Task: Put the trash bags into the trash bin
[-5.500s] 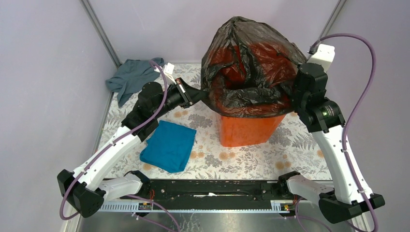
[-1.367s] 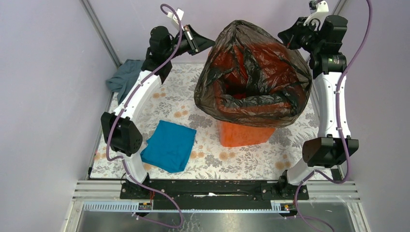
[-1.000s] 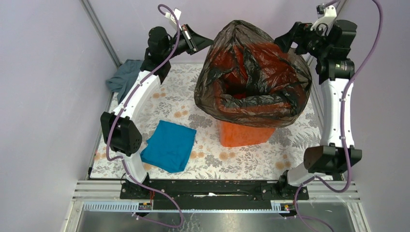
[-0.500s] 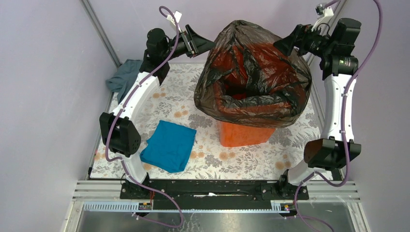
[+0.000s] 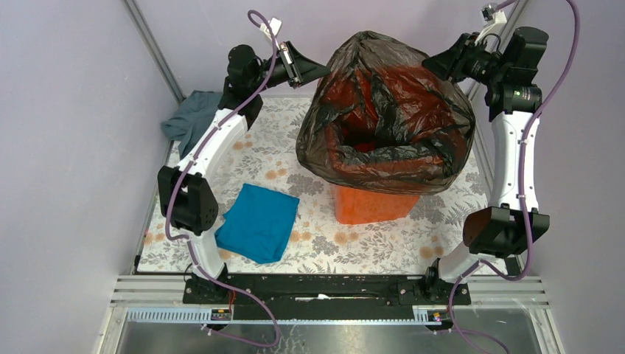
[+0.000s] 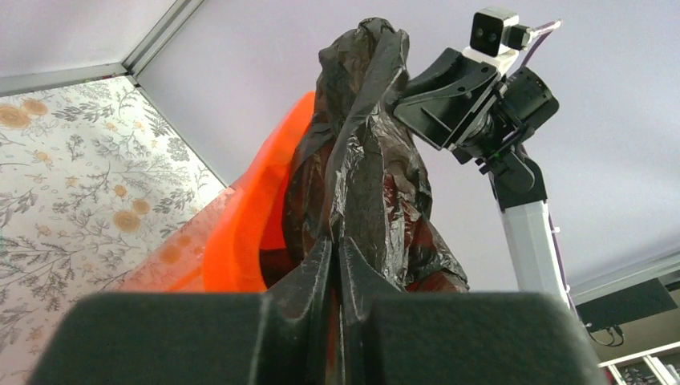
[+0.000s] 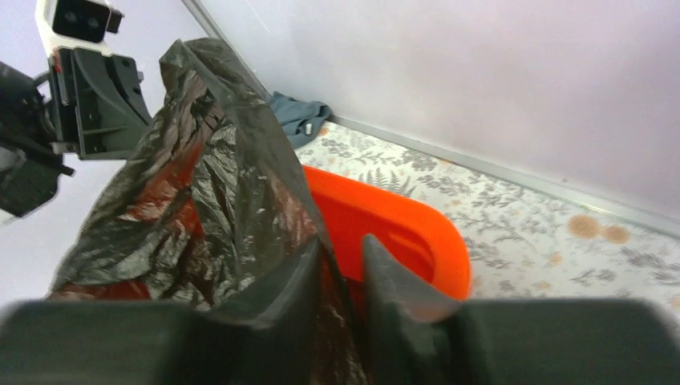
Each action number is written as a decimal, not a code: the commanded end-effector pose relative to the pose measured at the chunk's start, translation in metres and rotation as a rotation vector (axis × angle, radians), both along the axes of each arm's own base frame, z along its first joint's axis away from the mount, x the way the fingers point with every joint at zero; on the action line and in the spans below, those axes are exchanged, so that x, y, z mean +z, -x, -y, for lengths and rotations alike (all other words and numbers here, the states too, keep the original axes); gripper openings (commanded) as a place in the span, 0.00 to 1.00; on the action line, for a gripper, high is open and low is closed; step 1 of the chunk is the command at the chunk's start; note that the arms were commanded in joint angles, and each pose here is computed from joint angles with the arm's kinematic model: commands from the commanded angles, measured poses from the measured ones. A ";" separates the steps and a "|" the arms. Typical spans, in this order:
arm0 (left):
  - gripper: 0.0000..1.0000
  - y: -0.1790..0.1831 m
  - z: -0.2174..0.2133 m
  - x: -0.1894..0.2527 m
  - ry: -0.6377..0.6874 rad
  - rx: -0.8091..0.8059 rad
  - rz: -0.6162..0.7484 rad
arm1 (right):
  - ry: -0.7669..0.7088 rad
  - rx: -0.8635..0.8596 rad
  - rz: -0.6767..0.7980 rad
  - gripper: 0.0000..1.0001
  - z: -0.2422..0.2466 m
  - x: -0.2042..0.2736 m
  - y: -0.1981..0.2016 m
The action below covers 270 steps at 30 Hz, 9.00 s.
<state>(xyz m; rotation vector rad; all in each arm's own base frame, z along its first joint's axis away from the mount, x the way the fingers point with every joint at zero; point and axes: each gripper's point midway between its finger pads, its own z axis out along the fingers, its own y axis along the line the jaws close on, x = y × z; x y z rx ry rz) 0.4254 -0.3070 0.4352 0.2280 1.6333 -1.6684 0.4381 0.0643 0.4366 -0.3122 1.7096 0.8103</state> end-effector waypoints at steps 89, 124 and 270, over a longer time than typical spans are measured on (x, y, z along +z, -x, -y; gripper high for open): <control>0.95 0.128 -0.025 -0.118 0.152 0.053 -0.308 | -0.622 -0.165 -0.332 0.17 0.051 -0.058 0.086; 0.00 0.132 0.021 -0.181 -0.088 0.049 -0.394 | -0.480 -0.420 -0.489 0.00 0.056 -0.166 0.085; 0.74 0.172 -0.012 -0.171 -0.297 0.098 -0.265 | 0.925 -0.906 -0.274 0.64 0.015 -0.131 0.067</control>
